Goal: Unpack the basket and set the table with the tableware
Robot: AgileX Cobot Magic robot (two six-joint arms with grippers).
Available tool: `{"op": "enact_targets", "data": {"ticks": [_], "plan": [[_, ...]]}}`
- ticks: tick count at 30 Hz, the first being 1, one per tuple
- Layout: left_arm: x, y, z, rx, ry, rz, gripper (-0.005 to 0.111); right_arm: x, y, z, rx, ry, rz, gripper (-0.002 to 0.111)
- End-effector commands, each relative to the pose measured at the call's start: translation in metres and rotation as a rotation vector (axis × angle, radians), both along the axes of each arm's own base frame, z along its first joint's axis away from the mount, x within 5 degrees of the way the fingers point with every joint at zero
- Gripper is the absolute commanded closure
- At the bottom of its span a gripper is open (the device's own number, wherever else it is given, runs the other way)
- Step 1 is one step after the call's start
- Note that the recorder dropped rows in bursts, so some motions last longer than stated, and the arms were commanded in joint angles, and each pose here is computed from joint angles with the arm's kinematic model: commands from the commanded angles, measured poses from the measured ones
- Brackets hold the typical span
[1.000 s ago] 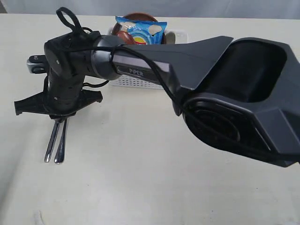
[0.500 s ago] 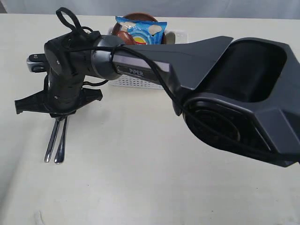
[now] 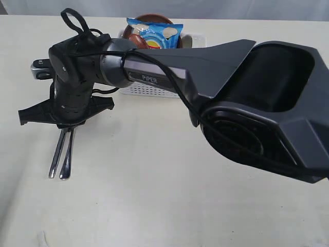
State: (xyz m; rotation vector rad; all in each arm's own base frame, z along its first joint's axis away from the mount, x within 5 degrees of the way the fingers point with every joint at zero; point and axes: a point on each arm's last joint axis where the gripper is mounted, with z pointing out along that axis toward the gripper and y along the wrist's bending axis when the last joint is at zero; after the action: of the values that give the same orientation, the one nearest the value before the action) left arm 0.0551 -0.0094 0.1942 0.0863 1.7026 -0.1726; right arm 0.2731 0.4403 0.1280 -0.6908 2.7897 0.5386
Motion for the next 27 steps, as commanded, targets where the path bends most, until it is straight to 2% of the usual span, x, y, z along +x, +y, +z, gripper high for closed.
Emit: {"op": "enact_targets", "data": {"ticks": [1, 27], "plan": [[0.0, 0.0, 0.0, -0.005, -0.006, -0.001, 0.107, 0.003, -0.002, 0.002, -0.001, -0.01, -0.008, 0.109], [0.0, 0.0, 0.0, -0.005, -0.006, -0.001, 0.107, 0.004, -0.001, -0.008, -0.003, 0.004, -0.038, 0.109]]}}
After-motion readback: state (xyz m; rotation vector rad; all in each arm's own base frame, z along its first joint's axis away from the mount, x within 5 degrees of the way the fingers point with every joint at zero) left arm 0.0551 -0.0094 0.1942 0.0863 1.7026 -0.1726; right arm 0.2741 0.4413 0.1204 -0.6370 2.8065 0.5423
